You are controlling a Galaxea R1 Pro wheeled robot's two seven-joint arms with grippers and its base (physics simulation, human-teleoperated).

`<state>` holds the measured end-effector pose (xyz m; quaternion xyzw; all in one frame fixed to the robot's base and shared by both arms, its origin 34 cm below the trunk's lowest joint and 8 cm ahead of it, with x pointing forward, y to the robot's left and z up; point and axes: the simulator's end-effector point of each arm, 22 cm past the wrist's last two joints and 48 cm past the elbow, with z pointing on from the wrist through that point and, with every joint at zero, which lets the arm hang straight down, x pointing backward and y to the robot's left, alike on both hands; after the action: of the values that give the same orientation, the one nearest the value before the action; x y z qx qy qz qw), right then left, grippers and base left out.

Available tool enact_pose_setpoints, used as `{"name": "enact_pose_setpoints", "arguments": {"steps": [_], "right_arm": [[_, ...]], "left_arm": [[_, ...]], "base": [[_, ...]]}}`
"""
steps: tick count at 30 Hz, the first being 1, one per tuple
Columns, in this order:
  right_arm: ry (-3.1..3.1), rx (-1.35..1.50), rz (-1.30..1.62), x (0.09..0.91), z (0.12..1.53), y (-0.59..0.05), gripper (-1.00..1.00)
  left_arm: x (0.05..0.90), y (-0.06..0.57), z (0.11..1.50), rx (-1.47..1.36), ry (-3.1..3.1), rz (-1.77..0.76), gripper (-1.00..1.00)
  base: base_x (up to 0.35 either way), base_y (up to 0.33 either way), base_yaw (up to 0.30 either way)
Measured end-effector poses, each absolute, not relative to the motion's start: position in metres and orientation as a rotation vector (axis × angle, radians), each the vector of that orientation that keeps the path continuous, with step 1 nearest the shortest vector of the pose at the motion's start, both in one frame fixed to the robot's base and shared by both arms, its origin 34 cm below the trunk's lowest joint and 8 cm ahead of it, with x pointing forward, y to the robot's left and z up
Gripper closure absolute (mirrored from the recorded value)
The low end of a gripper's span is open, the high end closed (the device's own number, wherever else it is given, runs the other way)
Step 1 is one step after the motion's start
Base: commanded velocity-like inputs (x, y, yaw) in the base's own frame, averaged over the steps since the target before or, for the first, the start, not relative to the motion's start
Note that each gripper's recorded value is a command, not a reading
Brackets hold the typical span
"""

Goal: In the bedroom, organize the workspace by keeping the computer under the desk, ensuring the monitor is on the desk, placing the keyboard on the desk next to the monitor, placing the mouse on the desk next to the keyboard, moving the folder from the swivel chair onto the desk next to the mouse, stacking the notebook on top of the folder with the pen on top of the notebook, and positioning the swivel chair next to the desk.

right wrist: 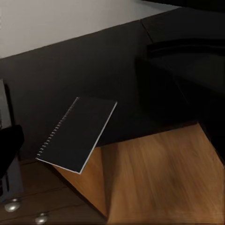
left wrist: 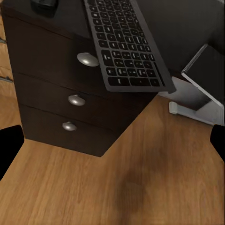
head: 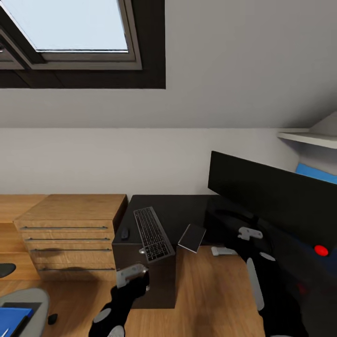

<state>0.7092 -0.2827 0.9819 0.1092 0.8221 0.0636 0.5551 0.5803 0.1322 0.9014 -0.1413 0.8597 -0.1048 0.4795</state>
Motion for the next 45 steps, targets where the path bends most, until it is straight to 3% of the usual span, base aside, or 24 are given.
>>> {"name": "enact_pose_setpoints", "arguments": {"steps": [19,24,30,45], "right_arm": [[2.023,0.312,0.201,0.687,0.976,-0.286,-1.00],[2.018,0.441,0.182,0.677,0.963,-0.325,-1.00],[2.017,0.450,0.183,0.677,0.962,-0.327,-1.00],[2.004,0.546,0.167,0.667,0.955,-0.358,-1.00]], "left_arm": [[0.581,0.172,0.905,-0.322,2.105,-0.156,-1.00],[0.580,0.174,0.902,-0.325,2.110,-0.153,-1.00],[0.580,0.174,0.901,-0.327,2.111,-0.151,-1.00],[0.580,0.174,0.901,-0.329,2.112,-0.151,-1.00]], "base": [[0.000,0.000,-0.033],[0.000,0.000,-0.074],[0.000,0.000,-0.020],[0.000,0.000,-0.258]]}}
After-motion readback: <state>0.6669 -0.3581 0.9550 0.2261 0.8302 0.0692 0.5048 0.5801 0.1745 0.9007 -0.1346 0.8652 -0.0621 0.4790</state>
